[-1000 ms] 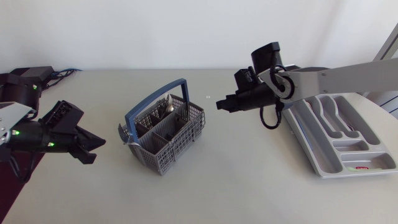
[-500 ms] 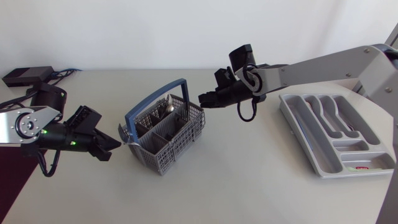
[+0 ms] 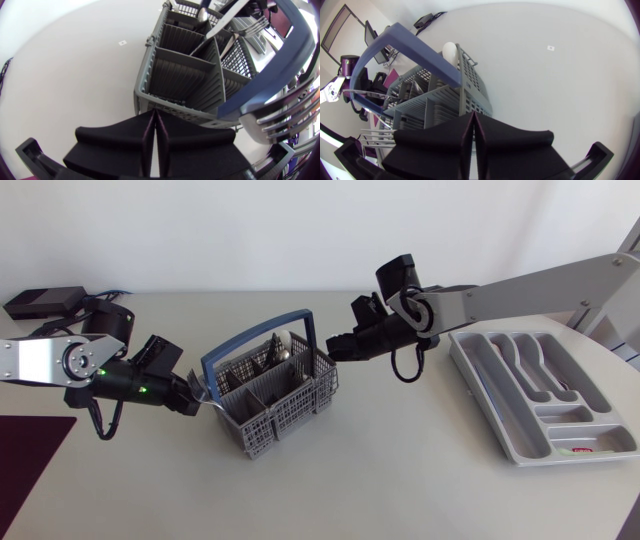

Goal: Sort the cutlery from the basket into the organizer compartments.

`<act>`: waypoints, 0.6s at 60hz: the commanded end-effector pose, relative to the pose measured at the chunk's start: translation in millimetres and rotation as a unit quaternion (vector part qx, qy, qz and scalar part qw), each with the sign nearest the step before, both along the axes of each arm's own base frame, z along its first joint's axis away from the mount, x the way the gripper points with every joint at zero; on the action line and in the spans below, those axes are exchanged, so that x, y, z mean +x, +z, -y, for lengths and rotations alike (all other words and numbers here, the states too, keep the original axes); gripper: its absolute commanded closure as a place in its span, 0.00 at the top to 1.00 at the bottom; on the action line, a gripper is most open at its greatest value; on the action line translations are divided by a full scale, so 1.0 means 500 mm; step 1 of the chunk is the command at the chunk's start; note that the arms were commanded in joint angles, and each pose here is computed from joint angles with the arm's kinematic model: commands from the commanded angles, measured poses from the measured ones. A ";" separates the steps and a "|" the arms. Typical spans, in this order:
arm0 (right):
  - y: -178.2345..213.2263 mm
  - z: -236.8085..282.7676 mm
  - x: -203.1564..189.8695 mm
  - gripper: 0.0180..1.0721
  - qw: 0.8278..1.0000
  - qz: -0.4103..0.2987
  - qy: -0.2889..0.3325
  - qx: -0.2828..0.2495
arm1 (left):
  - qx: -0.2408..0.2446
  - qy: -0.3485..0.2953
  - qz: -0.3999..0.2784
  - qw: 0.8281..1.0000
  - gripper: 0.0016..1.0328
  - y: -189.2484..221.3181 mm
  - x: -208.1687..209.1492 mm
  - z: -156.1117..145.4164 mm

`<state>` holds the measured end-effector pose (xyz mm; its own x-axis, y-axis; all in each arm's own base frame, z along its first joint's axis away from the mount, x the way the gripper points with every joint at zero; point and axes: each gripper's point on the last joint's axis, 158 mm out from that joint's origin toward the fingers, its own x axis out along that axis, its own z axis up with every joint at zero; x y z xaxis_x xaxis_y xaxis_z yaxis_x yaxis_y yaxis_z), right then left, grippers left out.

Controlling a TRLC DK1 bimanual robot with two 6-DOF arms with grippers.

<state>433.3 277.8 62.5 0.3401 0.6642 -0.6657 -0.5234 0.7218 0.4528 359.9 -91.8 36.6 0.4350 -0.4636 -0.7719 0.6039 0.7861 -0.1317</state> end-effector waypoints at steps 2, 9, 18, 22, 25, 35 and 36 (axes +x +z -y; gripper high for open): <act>-0.007 -0.019 -0.062 0.05 0.999 -0.027 0.025 0.006 | -0.020 -0.010 0.012 1.000 0.03 0.018 0.038 0.034; 0.000 -0.012 -0.089 0.05 0.999 -0.029 0.027 0.005 | -0.021 -0.013 0.009 1.000 0.03 0.013 0.060 0.045; 0.001 0.004 -0.125 0.05 0.999 -0.033 0.026 0.001 | -0.025 -0.018 0.005 1.000 0.03 0.005 0.094 0.062; 0.001 0.015 -0.137 0.05 0.999 -0.035 0.023 -0.001 | -0.026 -0.022 0.005 0.999 0.03 0.002 0.108 0.071; -0.001 0.021 -0.146 0.05 0.999 -0.035 0.023 -0.003 | -0.027 -0.024 0.005 0.999 0.03 0.000 0.116 0.077; -0.001 0.038 -0.176 0.05 0.999 -0.036 0.023 -0.005 | -0.028 -0.028 -0.002 0.999 0.03 -0.016 0.136 0.090; -0.002 0.039 -0.178 0.05 0.999 -0.037 0.022 -0.006 | -0.028 -0.028 -0.004 0.999 0.03 -0.019 0.136 0.090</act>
